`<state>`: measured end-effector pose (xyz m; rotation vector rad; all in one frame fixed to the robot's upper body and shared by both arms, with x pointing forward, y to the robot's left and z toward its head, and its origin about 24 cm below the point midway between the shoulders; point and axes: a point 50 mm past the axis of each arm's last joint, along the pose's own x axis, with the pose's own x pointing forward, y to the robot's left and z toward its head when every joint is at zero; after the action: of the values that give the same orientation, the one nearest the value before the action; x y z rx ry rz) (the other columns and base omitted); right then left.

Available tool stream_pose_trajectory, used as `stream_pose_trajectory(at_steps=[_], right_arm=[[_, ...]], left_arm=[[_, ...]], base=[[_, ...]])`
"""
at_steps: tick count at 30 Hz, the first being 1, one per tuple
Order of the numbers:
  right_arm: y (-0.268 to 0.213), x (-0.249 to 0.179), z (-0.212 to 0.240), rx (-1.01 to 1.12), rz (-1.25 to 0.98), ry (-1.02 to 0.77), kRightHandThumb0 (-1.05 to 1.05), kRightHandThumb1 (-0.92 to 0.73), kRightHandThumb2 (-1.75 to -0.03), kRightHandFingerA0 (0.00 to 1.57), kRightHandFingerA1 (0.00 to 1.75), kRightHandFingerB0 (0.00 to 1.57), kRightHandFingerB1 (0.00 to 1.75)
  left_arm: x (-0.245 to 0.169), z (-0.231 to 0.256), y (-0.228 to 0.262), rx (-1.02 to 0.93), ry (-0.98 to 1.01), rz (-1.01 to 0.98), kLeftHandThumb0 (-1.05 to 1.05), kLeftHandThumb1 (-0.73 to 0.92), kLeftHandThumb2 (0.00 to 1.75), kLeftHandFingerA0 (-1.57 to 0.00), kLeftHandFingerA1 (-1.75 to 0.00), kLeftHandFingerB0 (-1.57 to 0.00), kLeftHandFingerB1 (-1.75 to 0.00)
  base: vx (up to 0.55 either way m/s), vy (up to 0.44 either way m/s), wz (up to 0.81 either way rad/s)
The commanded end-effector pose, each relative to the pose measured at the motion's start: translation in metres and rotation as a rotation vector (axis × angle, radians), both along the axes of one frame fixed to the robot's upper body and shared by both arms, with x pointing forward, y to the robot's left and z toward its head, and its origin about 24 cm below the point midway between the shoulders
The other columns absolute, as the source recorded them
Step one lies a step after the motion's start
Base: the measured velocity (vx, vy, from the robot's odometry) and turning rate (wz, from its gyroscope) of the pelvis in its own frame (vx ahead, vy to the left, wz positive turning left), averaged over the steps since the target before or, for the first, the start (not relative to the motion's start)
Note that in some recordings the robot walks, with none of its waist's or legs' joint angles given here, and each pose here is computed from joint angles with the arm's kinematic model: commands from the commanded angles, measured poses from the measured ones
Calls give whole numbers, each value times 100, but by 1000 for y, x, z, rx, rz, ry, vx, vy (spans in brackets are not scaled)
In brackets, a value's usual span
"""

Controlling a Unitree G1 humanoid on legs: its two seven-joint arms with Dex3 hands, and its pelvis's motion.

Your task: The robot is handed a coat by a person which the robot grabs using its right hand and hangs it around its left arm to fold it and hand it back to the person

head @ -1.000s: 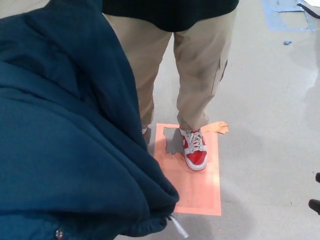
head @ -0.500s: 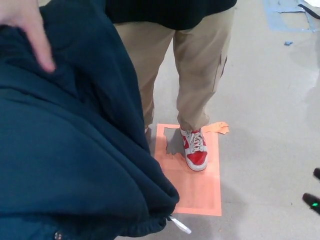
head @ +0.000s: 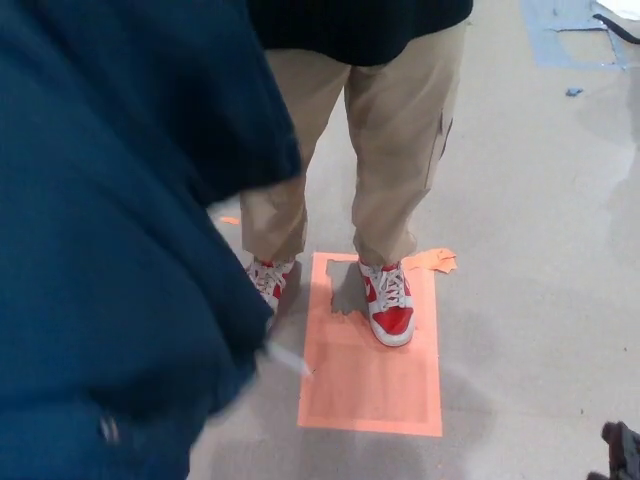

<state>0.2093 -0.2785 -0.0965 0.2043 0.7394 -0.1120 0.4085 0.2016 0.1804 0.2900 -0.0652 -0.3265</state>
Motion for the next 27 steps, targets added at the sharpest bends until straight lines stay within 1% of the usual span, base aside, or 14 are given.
stream_pose_trajectory(at_steps=[1, 6, 7, 9, 10, 13, 14, 15, 16, 19, 21, 23, 24, 27], right_arm=[[-11, -8, 0, -110, -41, -16, -81, -67, -88, 1, 16, 0, 17], [-10, -6, 1, -103, -39, -26, -78, -69, -89, 0, 17, 0, 15], [-10, -6, 1, -101, -41, -24, -76, -70, -106, 0, 22, 0, 19], [-10, -6, 1, -98, -42, -19, -78, -71, -106, 0, 20, 0, 18], [-10, -6, 1, -95, -41, -19, -80, -72, -106, 0, 19, 0, 16], [-10, -7, 0, -89, -44, -8, -83, -73, -106, 0, 18, 0, 14], [-10, -9, -1, -83, -50, -7, -83, -73, -105, 0, 18, 0, 13], [-10, -9, -2, -74, -52, -5, -85, -73, -105, 0, 16, 0, 12], [-10, -10, -2, -70, -53, -1, -85, -72, -105, 0, 18, 0, 12], [-10, -11, -3, -74, -51, 8, -84, -72, -104, 0, 20, 0, 13], [-10, -11, -3, -65, -54, 7, -84, -71, -104, 1, 22, 0, 13], [-11, -11, -3, -63, -61, 11, -87, -72, -102, 5, 23, 4, 12], [-12, -11, -3, -67, -57, 11, -85, -72, -103, 4, 22, 3, 13], [-12, -11, -2, -64, -61, 7, -88, -71, -101, 7, 24, 7, 13]], left_arm=[[-4, -8, 0, -40, 21, -29, -83, 72, 76, -10, -27, -10, -26], [-5, -8, 2, -13, 13, -28, -83, 73, 77, -10, -28, -9, -26], [-4, -8, 2, -14, 13, -26, -83, 73, 77, -11, -28, -9, -26], [-4, -8, 3, -22, 15, -21, -83, 73, 75, -11, -29, -10, -27], [-4, -8, 3, -20, 14, -20, -78, 67, 104, -5, -40, -5, -37], [-5, -9, 4, -6, 16, -20, -81, 69, 105, -4, -39, -4, -36], [-6, -12, 5, -4, 18, -24, -80, 86, 67, -13, -27, -12, -26], [-8, -14, 5, 1, 12, -25, -76, 67, 105, -5, -41, -5, -37], [-9, -16, 5, -4, 12, -29, -78, 86, 67, -12, -27, -12, -25], [-13, -23, 8, -21, 27, -37, -85, 72, 77, -10, -27, -10, -28], [-17, -27, 10, -14, 30, -42, -81, 85, 67, -12, -26, -12, -25], [-23, -37, 14, -35, 43, -49, -83, 73, 76, -10, -28, -10, -26], [-27, -42, 16, -44, 48, -54, -78, 84, 67, -12, -26, -10, -24], [-37, -52, 21, -45, 37, -58, -78, 84, 67, -12, -26, -9, -24]], base=[[0, 0, 0], [0, 0, 0], [0, 0, 0], [0, 0, 0], [0, 0, 0], [0, 0, 0], [0, 0, 0], [0, 0, 0], [0, 0, 0], [0, 0, 0], [0, 0, 0], [0, 0, 0], [0, 0, 0], [0, 0, 0]])
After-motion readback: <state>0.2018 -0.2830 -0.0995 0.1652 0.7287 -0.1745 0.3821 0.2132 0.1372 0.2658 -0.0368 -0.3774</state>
